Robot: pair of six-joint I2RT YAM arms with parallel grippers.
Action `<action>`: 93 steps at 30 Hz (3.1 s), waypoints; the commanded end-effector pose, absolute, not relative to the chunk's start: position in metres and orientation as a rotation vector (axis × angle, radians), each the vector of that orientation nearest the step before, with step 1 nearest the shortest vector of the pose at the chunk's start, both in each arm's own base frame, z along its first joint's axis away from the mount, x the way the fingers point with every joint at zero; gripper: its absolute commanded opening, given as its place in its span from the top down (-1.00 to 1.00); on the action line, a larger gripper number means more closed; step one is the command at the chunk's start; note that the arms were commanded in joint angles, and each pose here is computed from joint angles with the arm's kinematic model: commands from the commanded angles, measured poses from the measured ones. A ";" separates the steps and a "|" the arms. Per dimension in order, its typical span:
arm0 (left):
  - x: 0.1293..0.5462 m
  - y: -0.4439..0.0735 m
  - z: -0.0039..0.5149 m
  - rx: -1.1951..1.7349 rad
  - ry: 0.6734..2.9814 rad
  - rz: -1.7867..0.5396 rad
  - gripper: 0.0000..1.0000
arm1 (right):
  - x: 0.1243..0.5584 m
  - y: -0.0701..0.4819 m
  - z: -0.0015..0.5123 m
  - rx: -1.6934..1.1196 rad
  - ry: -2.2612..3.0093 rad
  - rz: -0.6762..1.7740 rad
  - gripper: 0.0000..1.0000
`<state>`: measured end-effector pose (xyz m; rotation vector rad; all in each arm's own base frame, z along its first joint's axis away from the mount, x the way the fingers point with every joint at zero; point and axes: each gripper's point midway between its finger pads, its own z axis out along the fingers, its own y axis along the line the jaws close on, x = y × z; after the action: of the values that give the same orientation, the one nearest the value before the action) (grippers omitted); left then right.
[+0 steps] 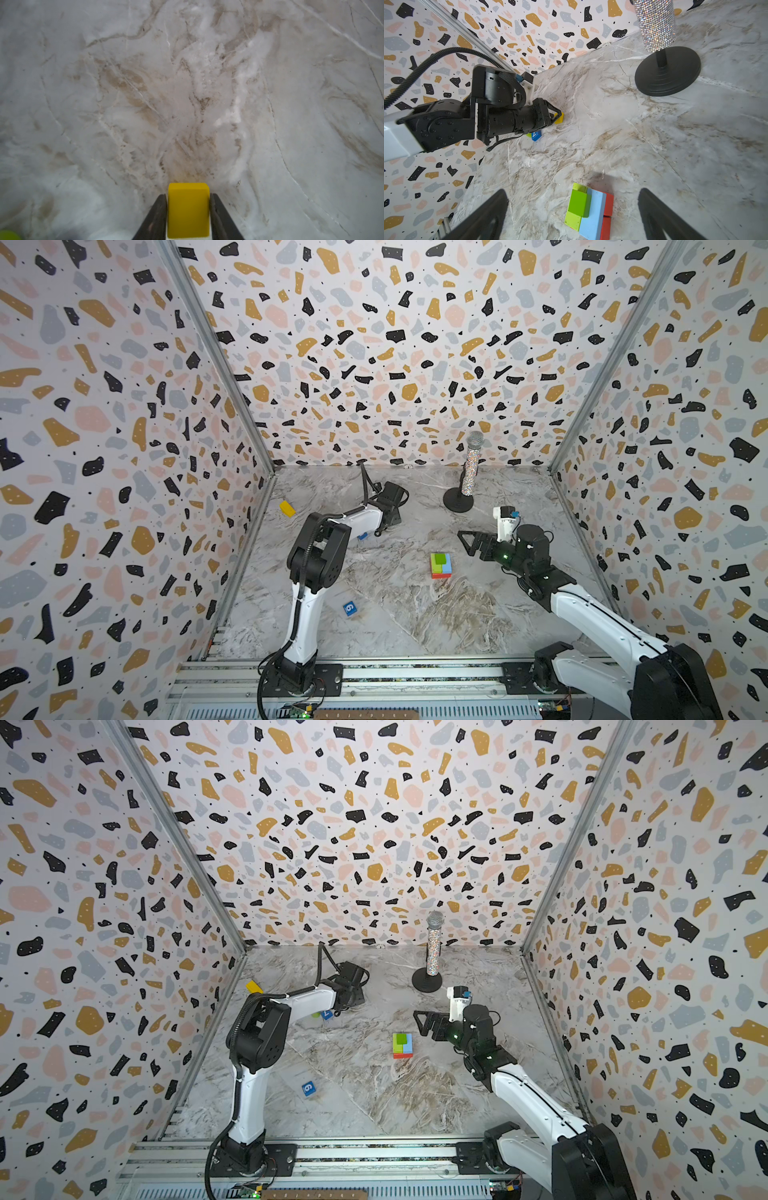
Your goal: Build the wood block tower
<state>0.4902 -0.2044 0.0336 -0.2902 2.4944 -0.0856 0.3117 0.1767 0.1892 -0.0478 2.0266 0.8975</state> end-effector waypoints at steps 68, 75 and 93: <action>0.440 -0.214 0.104 -0.120 2.475 -0.044 0.47 | 0.314 0.169 0.192 -0.028 2.010 0.868 -0.98; 0.422 -0.222 0.120 -0.123 2.462 -0.070 0.47 | 0.316 0.162 0.192 -0.010 2.011 0.840 -0.98; 0.415 -0.212 0.122 -0.143 2.427 -0.061 -0.08 | 0.337 0.159 0.156 -0.010 2.163 0.814 -0.98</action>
<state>0.4108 -0.2144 0.1069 -0.1280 2.4817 -0.0476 0.3306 0.1554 0.1500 0.0313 2.1487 0.8136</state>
